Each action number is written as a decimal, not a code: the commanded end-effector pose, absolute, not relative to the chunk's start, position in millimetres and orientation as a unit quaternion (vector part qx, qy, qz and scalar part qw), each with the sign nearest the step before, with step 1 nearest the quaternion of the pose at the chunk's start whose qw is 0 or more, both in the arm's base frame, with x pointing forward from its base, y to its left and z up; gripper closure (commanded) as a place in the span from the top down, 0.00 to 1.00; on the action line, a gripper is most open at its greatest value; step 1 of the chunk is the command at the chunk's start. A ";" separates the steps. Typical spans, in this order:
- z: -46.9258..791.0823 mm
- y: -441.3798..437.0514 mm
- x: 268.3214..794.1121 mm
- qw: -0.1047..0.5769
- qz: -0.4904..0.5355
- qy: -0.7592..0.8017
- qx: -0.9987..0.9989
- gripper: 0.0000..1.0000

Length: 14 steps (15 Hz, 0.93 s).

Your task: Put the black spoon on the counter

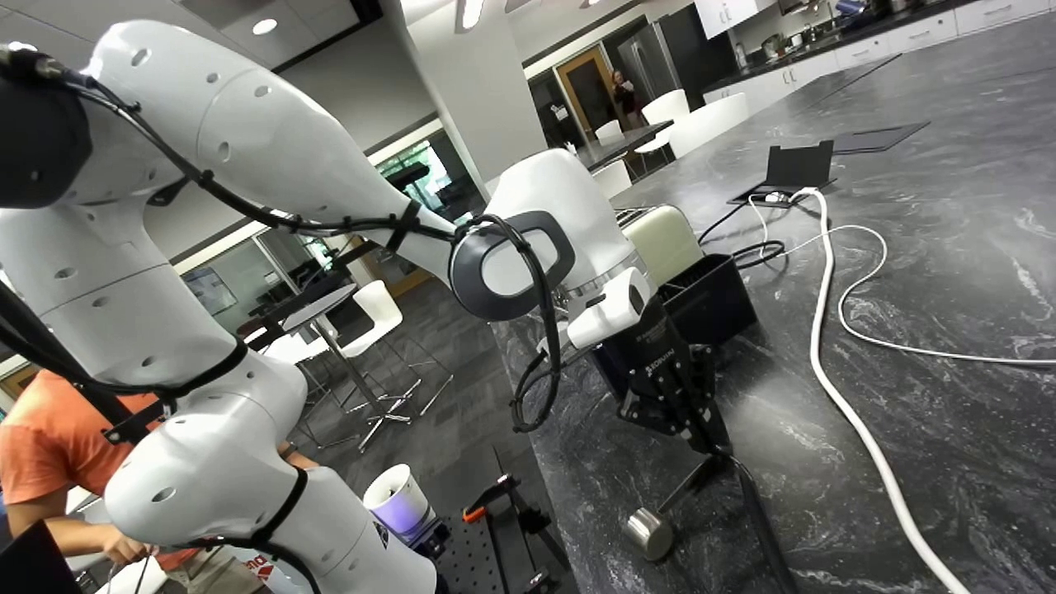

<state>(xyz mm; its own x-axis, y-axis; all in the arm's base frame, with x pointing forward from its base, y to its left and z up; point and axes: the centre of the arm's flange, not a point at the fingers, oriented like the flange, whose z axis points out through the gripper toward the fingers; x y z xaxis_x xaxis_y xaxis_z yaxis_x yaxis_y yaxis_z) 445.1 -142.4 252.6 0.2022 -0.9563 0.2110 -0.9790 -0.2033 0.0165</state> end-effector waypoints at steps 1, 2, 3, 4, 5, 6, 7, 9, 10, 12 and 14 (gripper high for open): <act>251.7 -141.1 455.8 0.080 0.076 -0.637 0.763 0.36; 253.9 -141.1 455.8 0.079 0.079 -0.638 0.762 0.40; 259.4 -141.0 454.3 0.078 0.085 -0.639 0.760 0.47; 264.6 -140.9 452.8 0.078 0.090 -0.640 0.759 0.54; 272.9 -140.4 449.7 0.073 0.096 -0.640 0.759 0.61; 284.8 -139.0 444.4 0.064 0.103 -0.638 0.760 0.69; 295.4 -138.0 440.5 0.057 0.109 -0.638 0.761 0.76; 327.0 -135.6 428.0 0.030 0.123 -0.629 0.767 0.91; 341.5 -134.2 422.9 0.025 0.134 -0.625 0.769 0.99; 373.4 -129.4 411.2 0.002 0.149 -0.603 0.784 1.00; 400.3 -124.8 401.3 -0.020 0.156 -0.577 0.802 1.00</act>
